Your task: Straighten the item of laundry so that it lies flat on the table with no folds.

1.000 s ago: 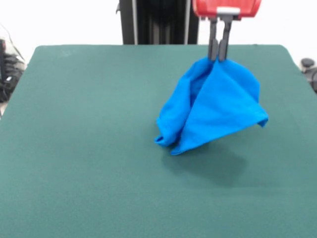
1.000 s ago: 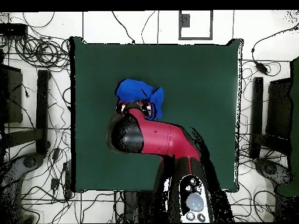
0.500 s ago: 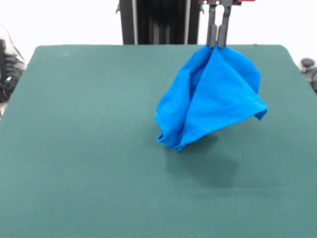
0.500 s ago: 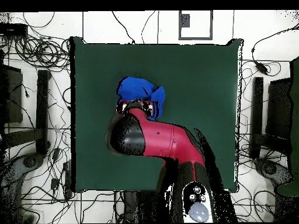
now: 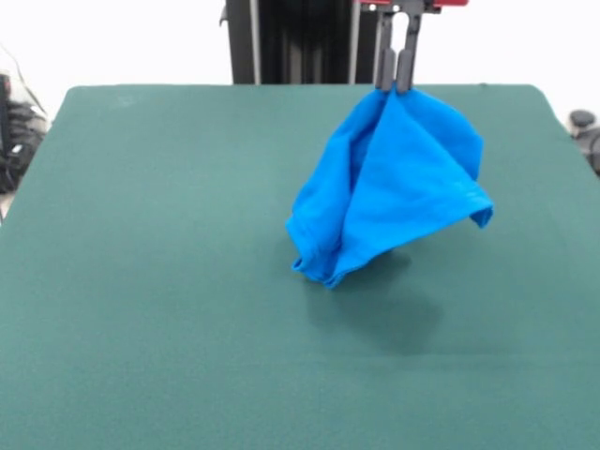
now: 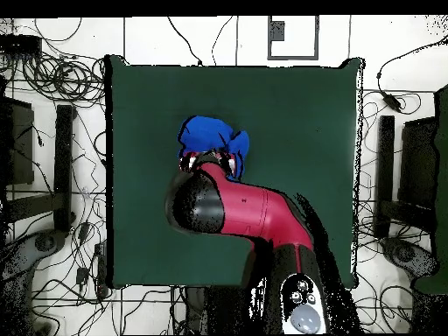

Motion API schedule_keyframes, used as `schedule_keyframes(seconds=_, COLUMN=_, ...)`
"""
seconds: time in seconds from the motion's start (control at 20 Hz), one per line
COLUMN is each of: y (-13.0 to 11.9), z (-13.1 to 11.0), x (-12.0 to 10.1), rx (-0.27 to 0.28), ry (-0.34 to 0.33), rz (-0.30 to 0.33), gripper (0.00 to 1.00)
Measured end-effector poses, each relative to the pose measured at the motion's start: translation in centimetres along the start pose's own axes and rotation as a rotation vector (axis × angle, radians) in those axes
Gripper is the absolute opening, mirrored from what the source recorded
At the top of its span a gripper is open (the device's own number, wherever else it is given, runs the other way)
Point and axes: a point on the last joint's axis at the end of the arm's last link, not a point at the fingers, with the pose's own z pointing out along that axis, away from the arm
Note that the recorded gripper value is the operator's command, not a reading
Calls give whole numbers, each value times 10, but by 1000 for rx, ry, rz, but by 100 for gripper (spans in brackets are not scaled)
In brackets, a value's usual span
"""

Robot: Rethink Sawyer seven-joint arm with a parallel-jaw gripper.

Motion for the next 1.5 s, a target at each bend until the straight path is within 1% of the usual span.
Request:
schedule_keyframes(seconds=0.1, y=0, z=-1, x=0, rx=0, ry=0, rz=1, gripper=0)
schedule_keyframes(seconds=0.3, y=-1, z=-13, x=-1, rx=0, ry=4, rz=1, gripper=0)
schedule_keyframes(seconds=0.45, y=-6, z=-37, x=-1, rx=-3, ry=35, rz=10, gripper=0)
schedule_keyframes(seconds=0.5, y=-7, z=-41, x=-1, rx=-3, ry=40, rz=13, gripper=0)
schedule_keyframes(seconds=0.55, y=-12, z=-51, x=-2, rx=-3, ry=54, rz=24, gripper=0)
schedule_keyframes(seconds=0.65, y=-21, z=-62, x=-3, rx=-2, ry=66, rz=41, gripper=0)
schedule_keyframes(seconds=0.75, y=-42, z=-75, x=-6, rx=3, ry=73, rz=77, gripper=0)
schedule_keyframes(seconds=0.8, y=-48, z=-78, x=-7, rx=6, ry=73, rz=86, gripper=0)
schedule_keyframes(seconds=0.85, y=-61, z=-83, x=-9, rx=11, ry=71, rz=107, gripper=0)
schedule_keyframes(seconds=0.95, y=-77, z=-87, x=-11, rx=17, ry=65, rz=133, gripper=0)
schedule_keyframes(seconds=1.0, y=-99, z=-90, x=-12, rx=25, ry=59, rz=166, gripper=0)
schedule_keyframes(seconds=1.15, y=-126, z=-92, x=-13, rx=32, ry=53, rz=208, gripper=0)
schedule_keyframes(seconds=1.2, y=-143, z=-92, x=-13, rx=33, ry=53, rz=234, gripper=0)
schedule_keyframes(seconds=1.25, y=-149, z=-92, x=-12, rx=33, ry=53, rz=244, gripper=0)
schedule_keyframes(seconds=1.4, y=-183, z=-84, x=-8, rx=24, ry=64, rz=294, gripper=0)
schedule_keyframes(seconds=1.5, y=-193, z=-81, x=-6, rx=20, ry=69, rz=306, gripper=0)
